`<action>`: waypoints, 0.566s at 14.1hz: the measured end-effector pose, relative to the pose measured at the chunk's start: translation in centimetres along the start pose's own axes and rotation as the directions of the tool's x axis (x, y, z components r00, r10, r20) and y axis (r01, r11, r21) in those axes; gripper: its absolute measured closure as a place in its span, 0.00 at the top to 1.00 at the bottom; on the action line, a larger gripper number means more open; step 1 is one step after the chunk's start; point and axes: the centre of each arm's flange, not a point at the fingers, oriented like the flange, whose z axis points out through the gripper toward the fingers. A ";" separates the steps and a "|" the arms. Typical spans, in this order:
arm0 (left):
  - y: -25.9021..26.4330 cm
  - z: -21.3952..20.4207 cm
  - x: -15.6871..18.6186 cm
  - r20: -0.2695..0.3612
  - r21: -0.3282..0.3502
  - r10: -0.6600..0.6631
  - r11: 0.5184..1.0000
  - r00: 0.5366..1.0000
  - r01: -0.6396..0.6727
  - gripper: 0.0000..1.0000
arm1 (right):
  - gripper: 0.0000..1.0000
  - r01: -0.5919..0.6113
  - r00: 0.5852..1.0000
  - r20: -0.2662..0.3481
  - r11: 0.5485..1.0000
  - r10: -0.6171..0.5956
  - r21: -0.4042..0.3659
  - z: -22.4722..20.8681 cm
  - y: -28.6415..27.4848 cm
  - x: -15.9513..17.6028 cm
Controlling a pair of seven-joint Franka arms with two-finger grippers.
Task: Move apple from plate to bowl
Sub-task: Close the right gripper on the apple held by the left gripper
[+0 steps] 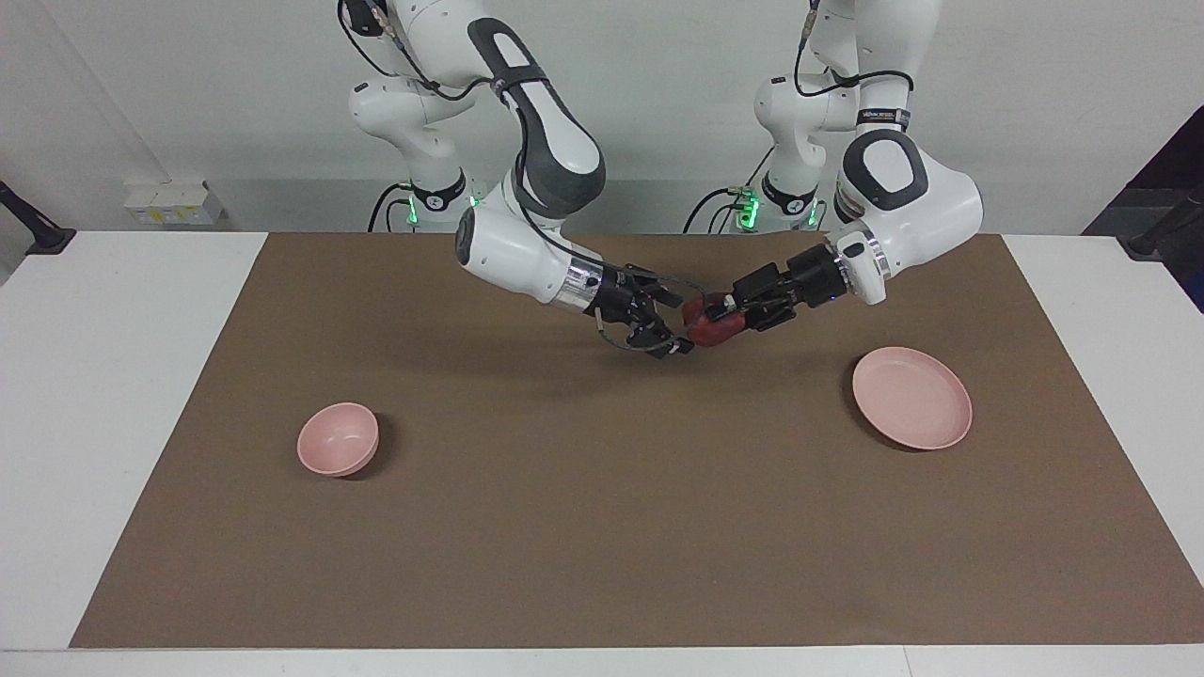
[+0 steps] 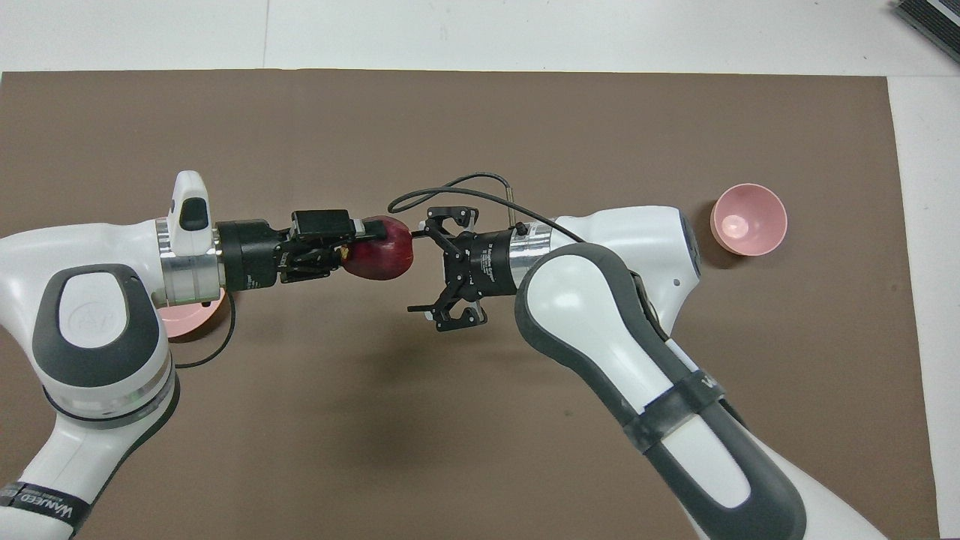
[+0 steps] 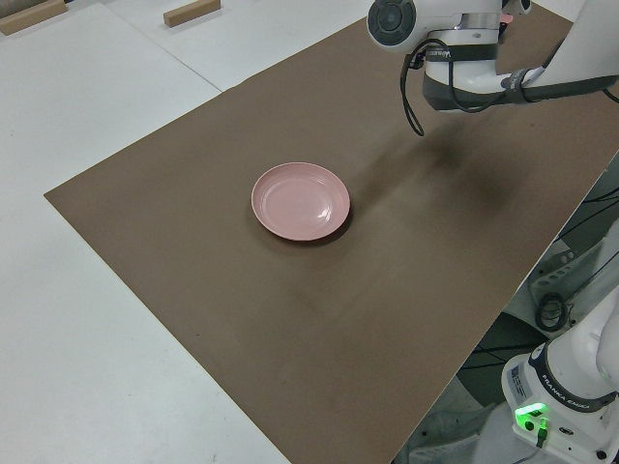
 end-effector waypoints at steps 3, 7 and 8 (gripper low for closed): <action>-0.3 0.7 -0.9 0.017 0.009 -0.003 1.000 1.000 0.003 0.75 | 1.00 -0.035 0.998 0.047 0.999 0.034 0.020 0.0 -0.1 -0.4; -0.1 1.5 -1.5 0.025 0.011 -0.004 1.000 1.000 0.004 0.75 | 1.00 -0.034 0.996 0.081 0.999 0.032 0.027 0.3 0.0 -1.0; -0.1 1.4 -1.4 0.015 0.012 -0.006 1.000 1.000 0.005 0.75 | 0.91 -0.022 0.996 0.083 0.999 0.019 0.027 0.3 0.1 -1.1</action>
